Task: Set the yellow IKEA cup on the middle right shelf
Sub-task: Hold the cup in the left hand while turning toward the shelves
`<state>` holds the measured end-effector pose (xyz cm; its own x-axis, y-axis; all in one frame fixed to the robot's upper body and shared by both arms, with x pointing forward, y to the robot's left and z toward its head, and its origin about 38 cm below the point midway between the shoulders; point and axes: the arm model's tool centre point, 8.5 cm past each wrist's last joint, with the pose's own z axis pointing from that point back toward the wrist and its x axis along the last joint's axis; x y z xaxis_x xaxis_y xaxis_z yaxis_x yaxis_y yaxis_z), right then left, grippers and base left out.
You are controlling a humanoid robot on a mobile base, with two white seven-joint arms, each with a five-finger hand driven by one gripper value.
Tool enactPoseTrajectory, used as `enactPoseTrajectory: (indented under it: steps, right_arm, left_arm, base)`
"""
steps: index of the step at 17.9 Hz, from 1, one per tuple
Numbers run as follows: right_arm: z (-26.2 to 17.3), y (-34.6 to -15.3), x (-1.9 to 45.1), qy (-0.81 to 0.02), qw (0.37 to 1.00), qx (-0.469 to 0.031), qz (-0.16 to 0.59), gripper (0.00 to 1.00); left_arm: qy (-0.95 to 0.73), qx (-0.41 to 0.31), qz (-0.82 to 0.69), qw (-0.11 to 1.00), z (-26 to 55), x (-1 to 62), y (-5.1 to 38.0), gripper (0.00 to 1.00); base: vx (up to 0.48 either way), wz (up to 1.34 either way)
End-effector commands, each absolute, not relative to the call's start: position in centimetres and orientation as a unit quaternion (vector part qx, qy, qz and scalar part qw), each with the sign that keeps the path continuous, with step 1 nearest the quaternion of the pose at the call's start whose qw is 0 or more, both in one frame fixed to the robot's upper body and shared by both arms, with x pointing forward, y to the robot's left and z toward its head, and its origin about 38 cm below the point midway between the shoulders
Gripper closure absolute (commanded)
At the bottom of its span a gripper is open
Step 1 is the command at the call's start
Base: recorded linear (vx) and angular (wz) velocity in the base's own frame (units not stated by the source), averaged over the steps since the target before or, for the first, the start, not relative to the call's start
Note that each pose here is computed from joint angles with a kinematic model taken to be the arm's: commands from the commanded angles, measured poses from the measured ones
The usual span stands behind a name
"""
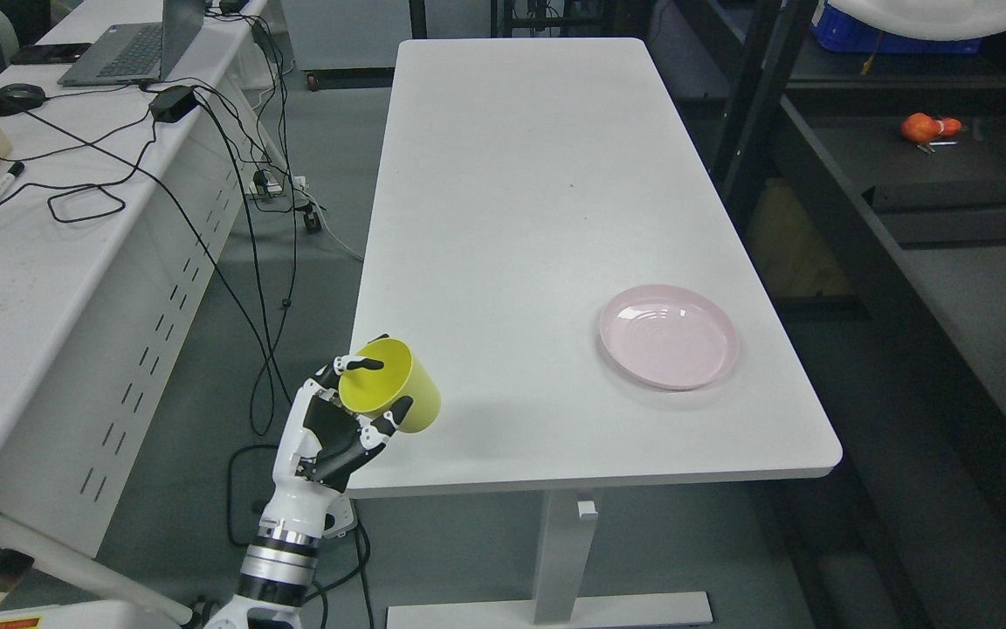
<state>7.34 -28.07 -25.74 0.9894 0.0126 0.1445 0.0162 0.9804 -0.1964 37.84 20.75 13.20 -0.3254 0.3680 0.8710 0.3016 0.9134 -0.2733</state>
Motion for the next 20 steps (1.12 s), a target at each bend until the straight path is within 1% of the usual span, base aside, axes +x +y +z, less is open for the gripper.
enactPoseTrajectory:
  steps: [1,4,13,20]
  right_arm:
    - [-25.7,-29.1,6.5,-0.067,0.992,-0.108,-0.004,0.01]
    - [-25.7,-29.1,6.4,-0.066,0.992,-0.108,-0.003,0.01]
    - [-25.7,-29.1,6.4,-0.066,0.992,-0.108,-0.004,0.01]
    - [-25.7,-29.1,6.4,-0.066,0.992,-0.108,-0.004,0.01]
  left_arm:
    - [-0.833,-0.198,0.027,0.517,15.3,36.7,21.9,1.00]
    - [-0.832,-0.190,0.033,0.520,14.9,36.4,22.6,1.00]
    - [-0.827,-0.197,0.030,0.525,14.6,36.3,22.1,1.00]
    - [-0.823,-0.214,0.019,0.526,14.6,36.4,20.6,1.00]
  base:
    - [-0.194,-0.08]
    - [-0.215,-0.17]
    - [-0.229,-0.22]
    - [-0.241,-0.65]
